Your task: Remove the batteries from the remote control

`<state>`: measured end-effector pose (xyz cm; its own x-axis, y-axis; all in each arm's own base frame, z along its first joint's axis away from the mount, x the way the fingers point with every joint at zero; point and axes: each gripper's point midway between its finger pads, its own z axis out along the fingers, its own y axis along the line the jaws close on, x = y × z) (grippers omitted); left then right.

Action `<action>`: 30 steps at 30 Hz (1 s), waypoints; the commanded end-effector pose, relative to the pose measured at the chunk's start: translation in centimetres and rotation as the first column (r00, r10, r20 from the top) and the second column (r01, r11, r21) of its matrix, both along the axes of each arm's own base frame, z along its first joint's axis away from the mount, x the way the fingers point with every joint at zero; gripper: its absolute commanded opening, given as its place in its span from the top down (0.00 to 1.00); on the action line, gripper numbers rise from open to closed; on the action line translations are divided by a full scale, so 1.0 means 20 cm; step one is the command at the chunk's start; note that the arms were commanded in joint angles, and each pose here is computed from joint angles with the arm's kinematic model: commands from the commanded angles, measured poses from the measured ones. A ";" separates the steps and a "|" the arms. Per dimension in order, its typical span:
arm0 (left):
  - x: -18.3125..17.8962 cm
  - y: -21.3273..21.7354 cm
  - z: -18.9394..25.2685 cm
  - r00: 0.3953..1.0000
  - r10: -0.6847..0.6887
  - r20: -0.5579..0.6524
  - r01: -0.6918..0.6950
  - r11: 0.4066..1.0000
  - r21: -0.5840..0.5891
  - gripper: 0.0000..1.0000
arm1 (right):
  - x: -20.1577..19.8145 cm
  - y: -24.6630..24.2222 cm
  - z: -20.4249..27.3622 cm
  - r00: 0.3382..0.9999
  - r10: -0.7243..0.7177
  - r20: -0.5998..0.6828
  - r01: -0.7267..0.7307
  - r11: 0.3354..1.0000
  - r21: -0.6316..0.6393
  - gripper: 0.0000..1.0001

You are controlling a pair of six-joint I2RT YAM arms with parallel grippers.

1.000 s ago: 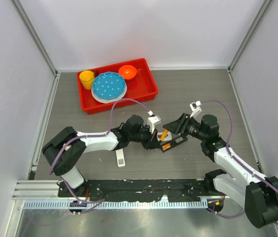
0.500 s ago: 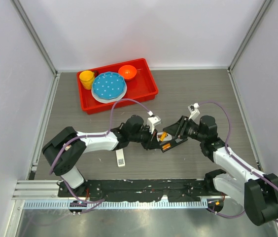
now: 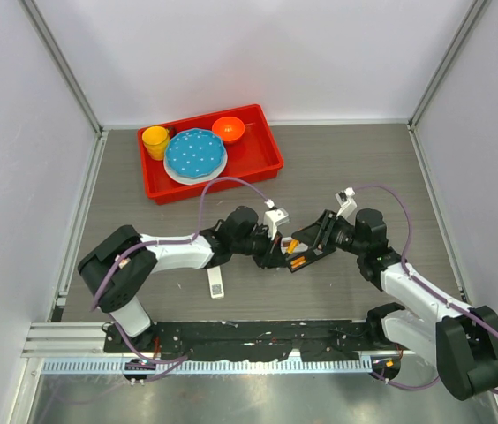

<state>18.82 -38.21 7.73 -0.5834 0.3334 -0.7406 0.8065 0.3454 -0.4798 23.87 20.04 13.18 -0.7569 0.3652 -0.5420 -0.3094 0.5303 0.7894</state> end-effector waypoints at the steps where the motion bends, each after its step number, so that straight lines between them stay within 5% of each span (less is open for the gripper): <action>1: 0.02 -0.07 0.10 0.998 -0.038 0.049 0.040 0.998 -0.052 1.00 | 0.07 0.01 0.12 0.997 -0.030 0.070 0.028 0.999 0.029 0.60; 7: 0.02 -0.07 0.09 0.998 -0.040 0.047 0.042 0.998 -0.049 1.00 | 0.08 0.01 0.14 0.996 -0.031 0.081 0.029 0.999 0.032 0.53; 10: 0.02 -0.07 0.09 0.998 -0.041 0.048 0.044 0.998 -0.051 1.00 | 0.07 0.01 0.12 0.997 -0.028 0.066 0.027 0.999 0.029 0.64; 14: 0.02 -0.07 0.09 0.998 -0.040 0.046 0.042 0.998 -0.048 1.00 | 0.08 -0.01 0.09 0.997 -0.055 0.046 0.054 0.998 0.007 0.92; 17: 0.02 -0.06 0.09 0.998 -0.037 0.051 0.040 0.998 -0.046 1.00 | 0.09 -0.02 0.07 0.997 -0.065 0.038 0.066 0.998 -0.012 0.99; 18: 0.03 -0.06 0.10 0.998 -0.034 0.054 0.036 0.998 -0.046 0.97 | 0.09 -0.03 0.07 0.997 -0.069 0.043 0.069 0.997 -0.015 0.99; 21: 0.03 -0.05 0.09 0.998 -0.019 0.067 0.022 0.999 -0.036 0.65 | 0.10 -0.05 0.07 0.994 -0.091 0.061 0.093 0.995 -0.040 0.99; 24: 0.05 -0.03 0.11 0.995 0.008 0.095 -0.005 0.999 -0.037 0.46 | 0.11 -0.09 0.06 0.990 -0.130 0.061 0.136 0.987 -0.092 0.99; 30: 0.05 -0.02 0.10 0.989 0.019 0.144 -0.021 1.000 0.016 0.36 | 0.12 -0.18 0.05 0.974 -0.208 0.093 0.221 0.962 -0.162 0.99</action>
